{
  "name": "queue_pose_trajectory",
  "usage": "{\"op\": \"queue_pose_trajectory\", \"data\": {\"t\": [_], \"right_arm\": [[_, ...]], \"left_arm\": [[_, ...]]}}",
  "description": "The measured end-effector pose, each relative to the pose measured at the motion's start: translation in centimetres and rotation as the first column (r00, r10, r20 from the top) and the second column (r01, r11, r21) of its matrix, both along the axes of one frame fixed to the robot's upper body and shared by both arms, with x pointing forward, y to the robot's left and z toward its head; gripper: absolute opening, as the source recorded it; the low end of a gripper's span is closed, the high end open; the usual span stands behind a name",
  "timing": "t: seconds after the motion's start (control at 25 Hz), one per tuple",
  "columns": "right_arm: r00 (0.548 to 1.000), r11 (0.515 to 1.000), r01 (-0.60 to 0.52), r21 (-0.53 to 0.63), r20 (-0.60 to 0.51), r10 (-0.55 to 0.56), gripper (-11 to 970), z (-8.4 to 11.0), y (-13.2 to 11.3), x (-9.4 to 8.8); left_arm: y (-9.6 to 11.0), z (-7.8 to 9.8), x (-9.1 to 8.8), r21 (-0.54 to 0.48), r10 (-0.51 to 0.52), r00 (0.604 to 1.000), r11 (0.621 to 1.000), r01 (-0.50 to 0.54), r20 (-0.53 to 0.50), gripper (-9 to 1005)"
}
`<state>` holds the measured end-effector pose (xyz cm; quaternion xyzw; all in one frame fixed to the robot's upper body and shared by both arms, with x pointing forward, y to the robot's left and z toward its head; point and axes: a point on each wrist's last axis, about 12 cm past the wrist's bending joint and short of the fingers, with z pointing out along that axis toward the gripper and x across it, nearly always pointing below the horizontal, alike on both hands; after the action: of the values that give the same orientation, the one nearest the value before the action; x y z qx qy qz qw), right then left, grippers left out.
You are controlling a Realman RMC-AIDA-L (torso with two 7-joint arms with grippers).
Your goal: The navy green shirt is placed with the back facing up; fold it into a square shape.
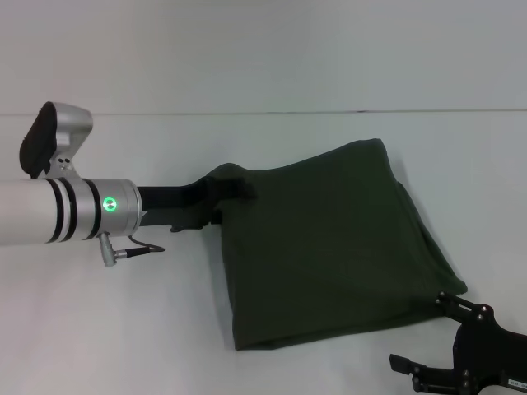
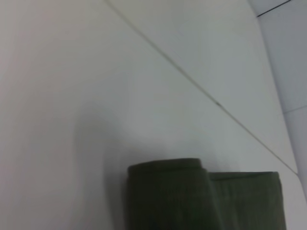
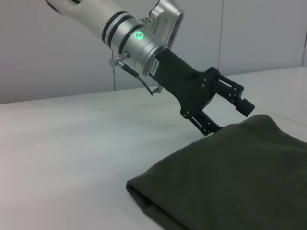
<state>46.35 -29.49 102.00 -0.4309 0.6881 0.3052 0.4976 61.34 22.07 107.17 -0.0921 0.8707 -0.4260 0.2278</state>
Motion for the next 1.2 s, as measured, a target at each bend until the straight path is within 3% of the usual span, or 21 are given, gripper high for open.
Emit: {"op": "queue_pose_trajectory", "data": {"t": [0.48, 0.92, 1.12, 1.2], "right_arm": [[1.0, 1.0, 0.003, 0.006, -0.002, -0.003, 915, 0.14, 0.04, 0.21], [1.0, 1.0, 0.001, 0.008, 0.003, -0.001, 914, 0.28, 0.22, 0.56], [1.0, 1.0, -0.001, 0.009, 0.004, 0.001, 914, 0.3, 0.37, 0.66], [1.0, 1.0, 0.0, 0.01, 0.004, 0.0, 914, 0.31, 0.4, 0.69]], "left_arm": [[-0.42, -0.12, 0.09, 0.041, -0.019, 0.999, 0.999, 0.017, 0.05, 530], [-0.2, -0.08, 0.27, 0.063, -0.021, 0.997, 0.998, 0.017, 0.071, 299], [0.18, -0.29, 0.13, 0.073, -0.02, 0.996, 0.997, 0.014, 0.088, 65], [0.44, -0.37, 0.08, 0.08, -0.018, 0.995, 0.997, 0.011, 0.096, 24]]}}
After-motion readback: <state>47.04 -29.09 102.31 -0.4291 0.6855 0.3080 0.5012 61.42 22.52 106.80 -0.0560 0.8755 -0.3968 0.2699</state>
